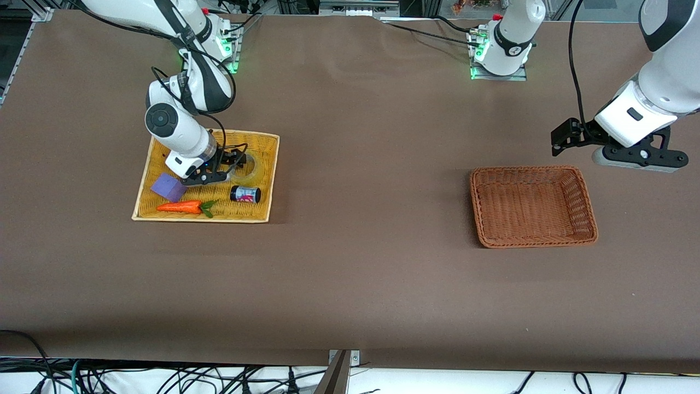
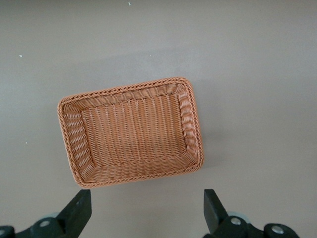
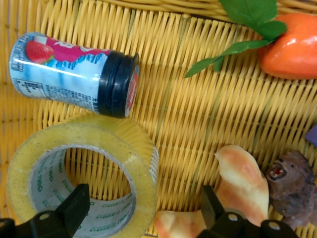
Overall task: Transfer tape with both arms
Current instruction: 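Close the right gripper on the tape roll's rim, then lift the tape roll and carry it to the table's middle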
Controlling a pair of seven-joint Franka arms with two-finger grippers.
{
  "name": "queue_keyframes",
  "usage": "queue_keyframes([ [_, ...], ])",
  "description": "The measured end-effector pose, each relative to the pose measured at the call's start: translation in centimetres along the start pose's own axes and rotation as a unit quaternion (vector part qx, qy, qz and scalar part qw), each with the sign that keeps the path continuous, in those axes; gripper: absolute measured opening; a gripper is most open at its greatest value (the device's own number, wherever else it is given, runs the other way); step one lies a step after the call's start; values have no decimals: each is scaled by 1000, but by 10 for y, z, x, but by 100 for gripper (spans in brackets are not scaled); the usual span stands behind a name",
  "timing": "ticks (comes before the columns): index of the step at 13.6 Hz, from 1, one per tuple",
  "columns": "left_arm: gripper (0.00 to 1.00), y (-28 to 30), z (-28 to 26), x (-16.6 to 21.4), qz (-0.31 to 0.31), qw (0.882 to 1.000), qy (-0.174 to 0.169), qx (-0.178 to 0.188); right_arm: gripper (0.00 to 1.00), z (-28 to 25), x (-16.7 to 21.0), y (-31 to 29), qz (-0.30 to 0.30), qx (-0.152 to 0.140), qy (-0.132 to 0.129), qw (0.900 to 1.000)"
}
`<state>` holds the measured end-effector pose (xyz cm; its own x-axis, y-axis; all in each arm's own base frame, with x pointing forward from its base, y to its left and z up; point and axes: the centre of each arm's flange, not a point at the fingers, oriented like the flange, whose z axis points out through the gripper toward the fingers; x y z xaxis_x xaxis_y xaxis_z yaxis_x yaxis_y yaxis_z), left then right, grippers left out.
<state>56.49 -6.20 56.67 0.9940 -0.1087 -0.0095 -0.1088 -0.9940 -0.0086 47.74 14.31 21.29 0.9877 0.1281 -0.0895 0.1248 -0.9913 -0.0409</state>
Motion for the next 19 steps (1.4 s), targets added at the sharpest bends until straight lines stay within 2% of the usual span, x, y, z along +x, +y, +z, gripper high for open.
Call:
queue_keyframes([
  [2,100,0,0,0,0,1000,0,0,95,0,1,0,1,0,3,1000],
  [3,100,0,0,0,0,1000,0,0,86,0,1,0,1,1,3,1000],
  [5,100,0,0,0,0,1000,0,0,59,2,1,0,2,1,2,1000],
  [7,100,0,0,0,0,1000,0,0,37,3,0,0,3,1,1,1000],
  [9,100,0,0,0,0,1000,0,0,21,3,0,0,10,1,1,1000],
  [14,100,0,0,0,0,1000,0,0,21,-21,11,-12,9,1,-2,1000],
  [17,100,0,0,0,0,1000,0,0,21,-91,31,-47,-16,-3,-13,1000],
  [19,100,0,0,0,0,1000,0,0,21,-146,44,-73,-24,-2,-12,1000],
])
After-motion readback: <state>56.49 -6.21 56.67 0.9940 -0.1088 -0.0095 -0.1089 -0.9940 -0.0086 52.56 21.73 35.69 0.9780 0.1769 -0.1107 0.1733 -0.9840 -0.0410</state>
